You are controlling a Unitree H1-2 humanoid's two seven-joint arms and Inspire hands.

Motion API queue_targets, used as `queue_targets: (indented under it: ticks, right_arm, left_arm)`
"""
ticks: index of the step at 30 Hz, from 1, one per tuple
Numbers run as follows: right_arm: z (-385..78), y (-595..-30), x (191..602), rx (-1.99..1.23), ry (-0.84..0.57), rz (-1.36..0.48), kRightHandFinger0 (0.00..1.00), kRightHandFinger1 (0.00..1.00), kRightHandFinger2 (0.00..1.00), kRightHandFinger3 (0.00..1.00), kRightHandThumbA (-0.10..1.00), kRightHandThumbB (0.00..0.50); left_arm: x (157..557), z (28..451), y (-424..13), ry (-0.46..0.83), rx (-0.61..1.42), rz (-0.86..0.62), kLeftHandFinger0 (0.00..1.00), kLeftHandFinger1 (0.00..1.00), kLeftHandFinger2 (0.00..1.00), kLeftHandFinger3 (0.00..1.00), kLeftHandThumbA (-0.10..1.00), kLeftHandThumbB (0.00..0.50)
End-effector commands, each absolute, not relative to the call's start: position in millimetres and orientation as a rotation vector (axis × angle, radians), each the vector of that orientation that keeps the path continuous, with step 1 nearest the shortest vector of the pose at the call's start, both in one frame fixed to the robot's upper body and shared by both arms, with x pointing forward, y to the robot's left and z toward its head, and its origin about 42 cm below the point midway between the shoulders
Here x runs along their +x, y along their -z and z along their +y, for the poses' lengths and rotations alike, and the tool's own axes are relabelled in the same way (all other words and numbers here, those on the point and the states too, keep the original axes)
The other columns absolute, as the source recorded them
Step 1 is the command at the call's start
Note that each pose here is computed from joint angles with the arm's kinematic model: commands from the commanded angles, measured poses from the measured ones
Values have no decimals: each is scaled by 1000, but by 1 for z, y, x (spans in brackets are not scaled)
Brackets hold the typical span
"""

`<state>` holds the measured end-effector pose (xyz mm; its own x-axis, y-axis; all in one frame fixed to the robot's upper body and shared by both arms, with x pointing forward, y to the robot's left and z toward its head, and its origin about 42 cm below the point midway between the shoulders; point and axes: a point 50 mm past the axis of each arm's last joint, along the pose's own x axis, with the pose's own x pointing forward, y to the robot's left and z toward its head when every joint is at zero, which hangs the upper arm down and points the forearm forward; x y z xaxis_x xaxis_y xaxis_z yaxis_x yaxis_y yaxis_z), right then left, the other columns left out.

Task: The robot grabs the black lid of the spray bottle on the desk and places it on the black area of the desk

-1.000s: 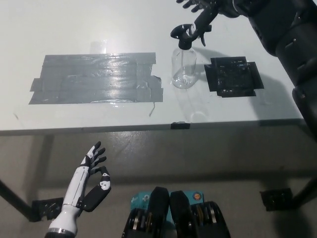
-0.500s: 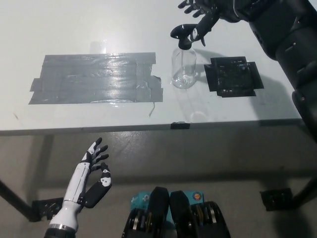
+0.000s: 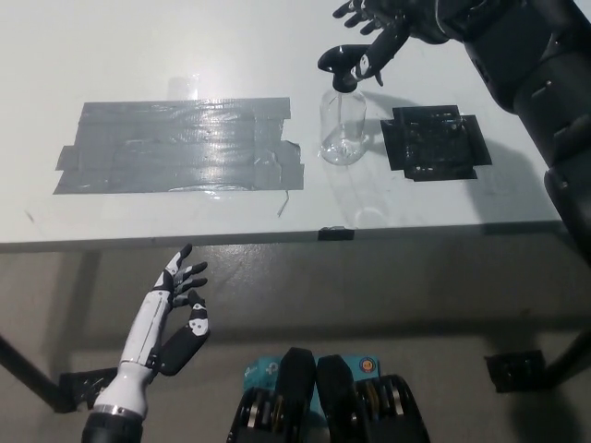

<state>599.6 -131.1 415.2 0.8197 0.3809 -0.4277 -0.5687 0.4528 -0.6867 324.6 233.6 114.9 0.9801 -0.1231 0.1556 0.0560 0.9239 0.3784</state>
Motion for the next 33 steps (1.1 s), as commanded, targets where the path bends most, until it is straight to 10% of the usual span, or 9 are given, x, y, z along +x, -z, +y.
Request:
queue_targets:
  ticks: [1,23,26,27,30,33]
  right_arm:
    - [-133,-448,601,-953,-551,161,1000,1000,1000,1000,741,500]
    - [-134,-434,601,-930,-567,183,1000,1000,1000,1000,700,500]
    - [-134,-433,602,-878,-535,157,1000,1000,1000,1000,311,369]
    - [-134,-432,602,-861,-518,150,908,853,857,903,191,343]
    - [-134,-429,604,-809,-459,110,623,519,519,570,-53,380]
    - [-137,-427,604,-789,-444,104,583,522,500,473,-43,423]
  left_arm:
    - [332,234,-131,83,393,-251,682,793,844,1000,1,179]
    - [337,232,-138,85,426,-273,661,774,835,1000,-43,187]
    - [338,232,-138,87,426,-271,662,770,832,1000,-48,188]
    - [338,232,-138,87,425,-273,662,766,827,1000,-60,191]
    - [338,231,-139,86,438,-272,663,768,829,1000,-69,188]
    - [339,231,-140,88,433,-270,668,770,830,1000,-88,188]
